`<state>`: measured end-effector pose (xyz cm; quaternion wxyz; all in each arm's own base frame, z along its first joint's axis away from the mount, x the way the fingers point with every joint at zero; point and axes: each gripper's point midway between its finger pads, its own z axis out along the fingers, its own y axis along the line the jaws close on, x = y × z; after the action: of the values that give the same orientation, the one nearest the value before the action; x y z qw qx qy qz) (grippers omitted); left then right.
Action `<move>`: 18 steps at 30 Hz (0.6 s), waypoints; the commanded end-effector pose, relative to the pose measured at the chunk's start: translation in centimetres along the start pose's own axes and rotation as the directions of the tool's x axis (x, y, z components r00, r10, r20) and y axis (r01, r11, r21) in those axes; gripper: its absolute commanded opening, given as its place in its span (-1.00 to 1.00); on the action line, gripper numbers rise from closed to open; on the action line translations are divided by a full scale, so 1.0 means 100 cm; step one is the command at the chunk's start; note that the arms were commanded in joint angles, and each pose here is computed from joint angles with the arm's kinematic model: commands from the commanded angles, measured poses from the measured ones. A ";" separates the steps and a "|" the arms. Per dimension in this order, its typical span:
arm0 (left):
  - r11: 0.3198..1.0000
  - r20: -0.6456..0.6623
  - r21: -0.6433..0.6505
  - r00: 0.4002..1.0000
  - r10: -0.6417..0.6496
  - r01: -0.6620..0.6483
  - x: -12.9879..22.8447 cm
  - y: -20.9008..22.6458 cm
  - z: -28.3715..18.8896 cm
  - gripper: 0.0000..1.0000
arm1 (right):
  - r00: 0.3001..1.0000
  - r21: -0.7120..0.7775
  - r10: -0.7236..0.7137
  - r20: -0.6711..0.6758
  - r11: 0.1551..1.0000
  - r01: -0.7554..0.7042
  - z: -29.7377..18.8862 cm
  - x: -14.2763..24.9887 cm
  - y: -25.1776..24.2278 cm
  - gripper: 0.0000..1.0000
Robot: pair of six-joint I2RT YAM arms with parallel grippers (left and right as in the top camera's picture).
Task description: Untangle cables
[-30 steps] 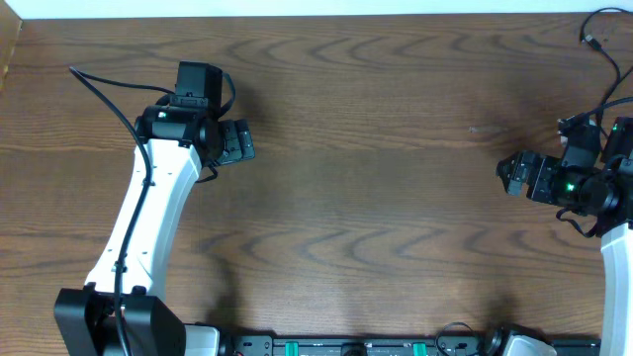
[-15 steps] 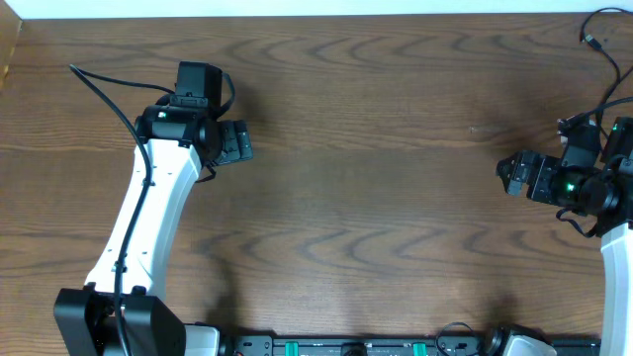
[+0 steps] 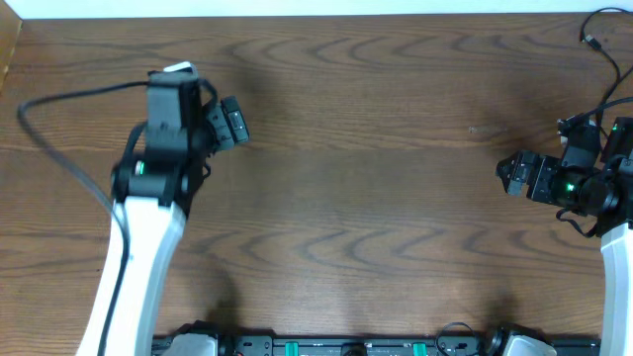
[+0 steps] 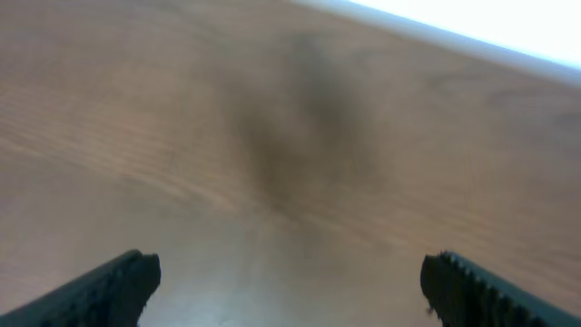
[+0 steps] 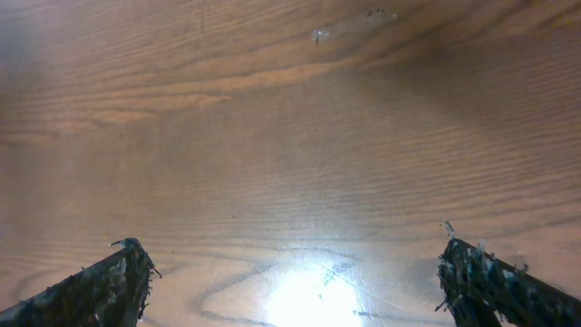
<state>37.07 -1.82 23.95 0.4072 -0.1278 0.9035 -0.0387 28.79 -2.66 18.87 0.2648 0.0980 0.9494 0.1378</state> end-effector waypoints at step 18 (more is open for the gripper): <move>0.907 0.701 0.417 0.655 -0.281 -0.057 0.040 0.010 -0.113 0.94 | 1.000 -0.007 -0.017 -0.005 1.000 0.017 0.001 0.000 0.003 0.99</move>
<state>26.96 -2.85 30.22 0.7412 -0.0951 0.6351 -0.1954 28.80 -2.70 18.84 0.2645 0.0981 0.9496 0.1369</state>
